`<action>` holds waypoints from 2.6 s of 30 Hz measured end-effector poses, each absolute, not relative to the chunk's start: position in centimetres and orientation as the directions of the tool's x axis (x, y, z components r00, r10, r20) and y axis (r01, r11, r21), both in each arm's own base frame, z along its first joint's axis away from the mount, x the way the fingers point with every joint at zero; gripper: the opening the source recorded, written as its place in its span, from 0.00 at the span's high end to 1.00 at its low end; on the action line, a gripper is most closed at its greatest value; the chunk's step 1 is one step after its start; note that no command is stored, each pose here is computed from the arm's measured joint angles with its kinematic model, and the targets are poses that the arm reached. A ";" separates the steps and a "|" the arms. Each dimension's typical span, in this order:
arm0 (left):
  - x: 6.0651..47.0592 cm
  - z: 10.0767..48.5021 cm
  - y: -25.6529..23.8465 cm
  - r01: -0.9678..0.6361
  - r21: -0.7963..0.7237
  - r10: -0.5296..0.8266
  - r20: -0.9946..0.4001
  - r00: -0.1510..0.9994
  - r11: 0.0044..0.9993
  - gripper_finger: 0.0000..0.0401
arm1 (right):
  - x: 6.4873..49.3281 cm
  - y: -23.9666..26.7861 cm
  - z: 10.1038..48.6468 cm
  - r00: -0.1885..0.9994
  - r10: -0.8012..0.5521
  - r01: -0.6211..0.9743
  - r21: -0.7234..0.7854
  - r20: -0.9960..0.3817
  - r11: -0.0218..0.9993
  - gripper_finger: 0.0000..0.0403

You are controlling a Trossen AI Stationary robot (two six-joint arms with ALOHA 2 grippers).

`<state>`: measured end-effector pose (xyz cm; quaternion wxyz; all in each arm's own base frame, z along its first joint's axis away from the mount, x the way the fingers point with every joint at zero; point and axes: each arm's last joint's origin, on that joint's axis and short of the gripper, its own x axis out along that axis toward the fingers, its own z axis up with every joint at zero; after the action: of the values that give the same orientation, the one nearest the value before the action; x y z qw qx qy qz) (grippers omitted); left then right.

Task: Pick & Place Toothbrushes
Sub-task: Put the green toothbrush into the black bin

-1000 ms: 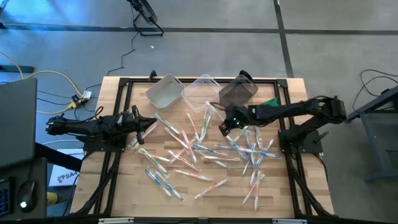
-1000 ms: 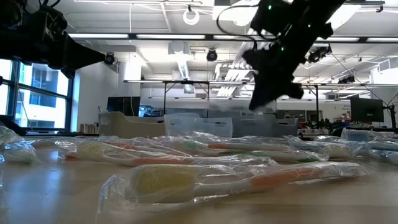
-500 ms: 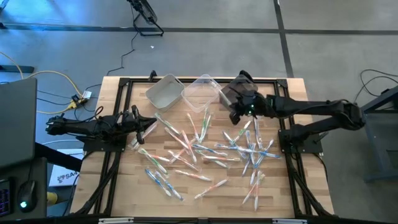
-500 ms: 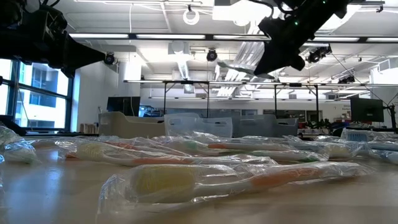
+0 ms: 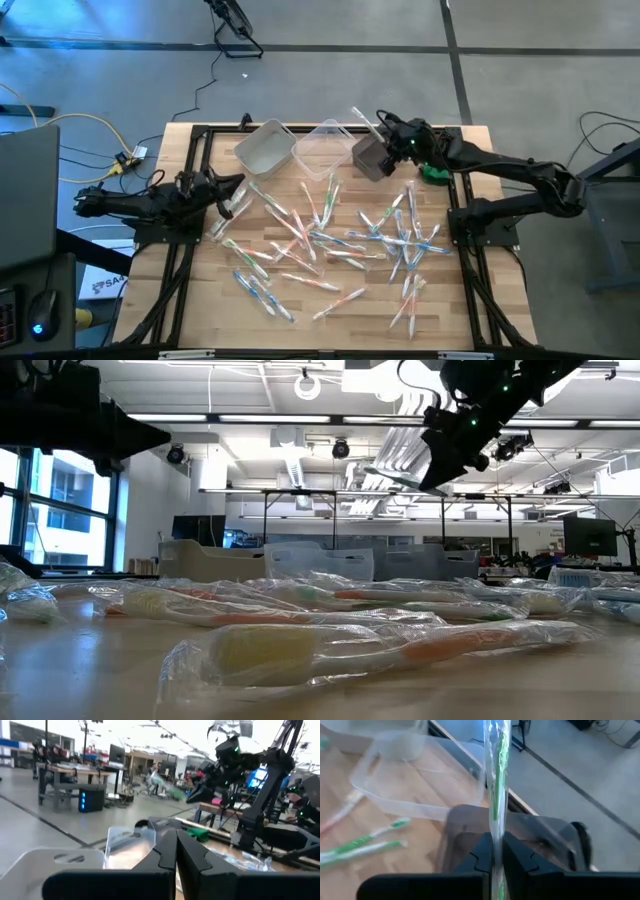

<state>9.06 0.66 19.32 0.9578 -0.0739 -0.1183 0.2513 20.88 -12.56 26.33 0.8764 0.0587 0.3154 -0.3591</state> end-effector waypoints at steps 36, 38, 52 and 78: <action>9.0 19.4 0.7 -0.500 -0.088 0.507 0.191 0.840 0.861 1.00 | 20.2 -16.1 22.5 0.288 -0.618 0.094 -0.620 -0.732 0.779 0.96; 9.0 19.4 0.7 -0.500 -0.088 0.507 0.191 0.840 0.861 1.00 | 20.1 -16.1 22.4 0.276 -0.614 0.073 -0.621 -0.740 0.781 0.96; 9.0 19.3 0.7 -0.500 -0.086 0.507 0.187 0.841 0.861 1.00 | 19.6 -15.8 21.9 0.232 -0.576 -0.061 -0.602 -0.784 0.796 0.96; 9.1 19.3 0.7 -0.500 -0.088 0.507 0.185 0.842 0.862 1.00 | 19.2 -15.4 21.6 0.169 -0.566 -0.003 -0.575 -0.807 0.818 0.83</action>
<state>9.06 0.68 19.29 0.9595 -0.0182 -0.1013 0.2623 19.23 -15.43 21.63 0.7287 -0.2315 0.6149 -0.1931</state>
